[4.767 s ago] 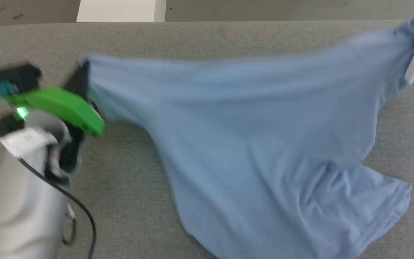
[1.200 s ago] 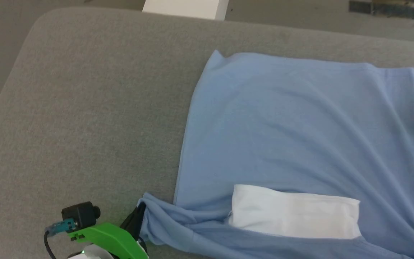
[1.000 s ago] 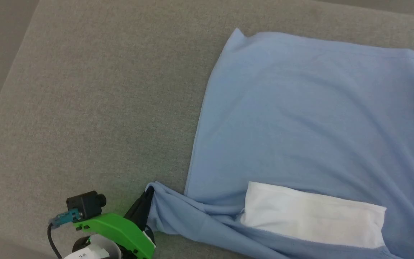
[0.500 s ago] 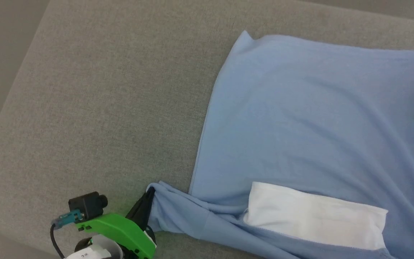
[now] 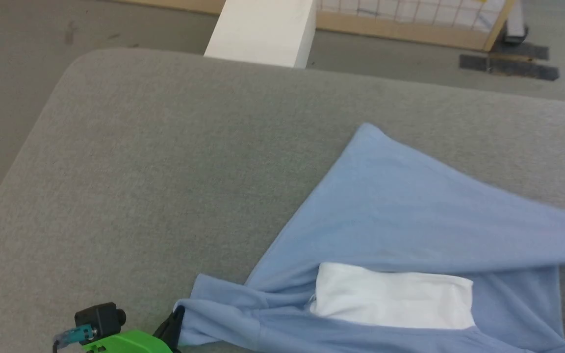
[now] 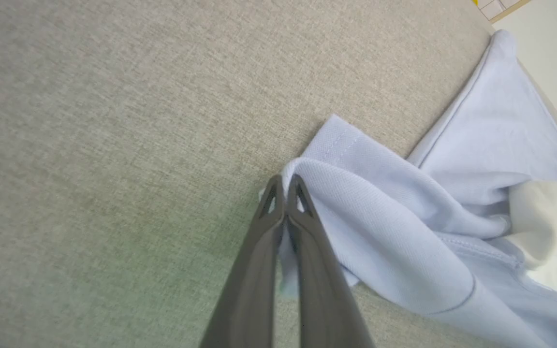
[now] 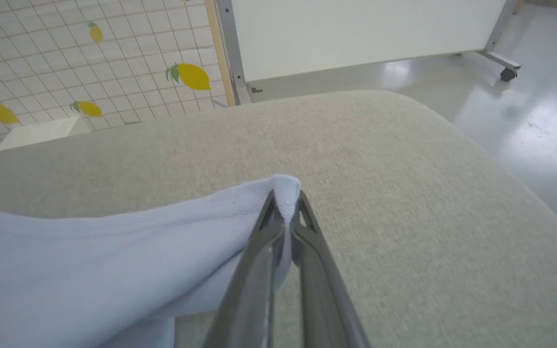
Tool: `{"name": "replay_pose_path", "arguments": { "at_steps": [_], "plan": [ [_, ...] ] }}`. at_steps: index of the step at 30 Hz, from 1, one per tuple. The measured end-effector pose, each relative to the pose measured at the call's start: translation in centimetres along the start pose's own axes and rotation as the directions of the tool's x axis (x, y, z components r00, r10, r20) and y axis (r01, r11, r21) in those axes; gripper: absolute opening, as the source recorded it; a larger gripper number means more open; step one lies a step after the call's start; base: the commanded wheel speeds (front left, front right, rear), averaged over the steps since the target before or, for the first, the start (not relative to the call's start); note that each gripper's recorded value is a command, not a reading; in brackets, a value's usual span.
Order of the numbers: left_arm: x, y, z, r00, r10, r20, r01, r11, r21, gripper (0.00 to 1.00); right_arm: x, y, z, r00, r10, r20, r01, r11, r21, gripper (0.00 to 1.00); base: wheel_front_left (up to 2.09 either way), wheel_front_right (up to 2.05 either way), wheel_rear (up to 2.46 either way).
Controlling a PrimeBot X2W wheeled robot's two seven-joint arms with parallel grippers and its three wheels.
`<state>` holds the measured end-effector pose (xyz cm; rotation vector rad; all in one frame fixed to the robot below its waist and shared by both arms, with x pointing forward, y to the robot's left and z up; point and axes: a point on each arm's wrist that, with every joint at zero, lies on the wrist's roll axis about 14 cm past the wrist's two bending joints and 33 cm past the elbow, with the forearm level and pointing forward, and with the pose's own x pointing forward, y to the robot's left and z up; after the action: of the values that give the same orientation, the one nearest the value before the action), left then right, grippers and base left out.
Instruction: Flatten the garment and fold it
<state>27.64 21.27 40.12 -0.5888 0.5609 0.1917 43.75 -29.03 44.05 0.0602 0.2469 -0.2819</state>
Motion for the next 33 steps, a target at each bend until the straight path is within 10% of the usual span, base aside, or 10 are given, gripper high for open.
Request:
{"name": "replay_pose_path", "arguments": {
  "at_steps": [7, 16, 17, 18, 19, 28, 33],
  "plan": [
    [-0.1, -2.1, 0.3, 0.997, -0.078, -0.004, 0.078, 0.996, 0.041, 0.00, -6.9, -7.1, -5.4, 0.938, -0.148, -0.314, 0.163, 0.986, 0.022, 0.00, 0.00, 0.00, 0.00],
    [-0.1, -5.0, 0.5, 0.985, -0.173, -0.014, 0.174, 0.981, 0.083, 0.00, -14.1, -9.8, -11.9, 0.729, -0.122, -0.674, 0.249, 0.964, 0.095, 0.00, 0.00, 0.00, 0.00],
    [0.0, -5.1, 0.5, 0.984, -0.177, -0.015, 0.178, 0.980, 0.086, 0.00, -14.2, -9.8, -12.0, 0.729, -0.117, -0.674, 0.252, 0.962, 0.105, 0.24, 0.00, 0.00, 0.00],
    [0.0, -5.3, 0.5, 0.983, -0.183, -0.017, 0.184, 0.979, 0.089, 0.00, -14.3, -9.7, -12.0, 0.731, -0.109, -0.673, 0.251, 0.961, 0.117, 0.85, 0.00, 0.00, 0.00],
    [0.0, -5.5, 0.4, 0.982, -0.186, -0.020, 0.187, 0.978, 0.091, 0.00, -14.3, -9.7, -11.9, 0.738, -0.105, -0.666, 0.248, 0.961, 0.123, 1.00, 0.00, 0.00, 0.00],
    [-0.1, -5.4, 0.2, 0.983, -0.182, -0.032, 0.184, 0.979, 0.089, 0.00, -7.8, -4.6, -3.7, 0.969, -0.031, -0.243, 0.073, 0.984, 0.162, 1.00, 0.00, 0.00, 0.00],
    [0.1, -5.1, 0.3, 0.985, -0.169, -0.031, 0.171, 0.982, 0.082, 0.00, -4.6, 3.7, 3.3, 0.985, 0.155, 0.070, -0.163, 0.980, 0.113, 1.00, 0.00, 0.00, 0.00]
  ]
}}
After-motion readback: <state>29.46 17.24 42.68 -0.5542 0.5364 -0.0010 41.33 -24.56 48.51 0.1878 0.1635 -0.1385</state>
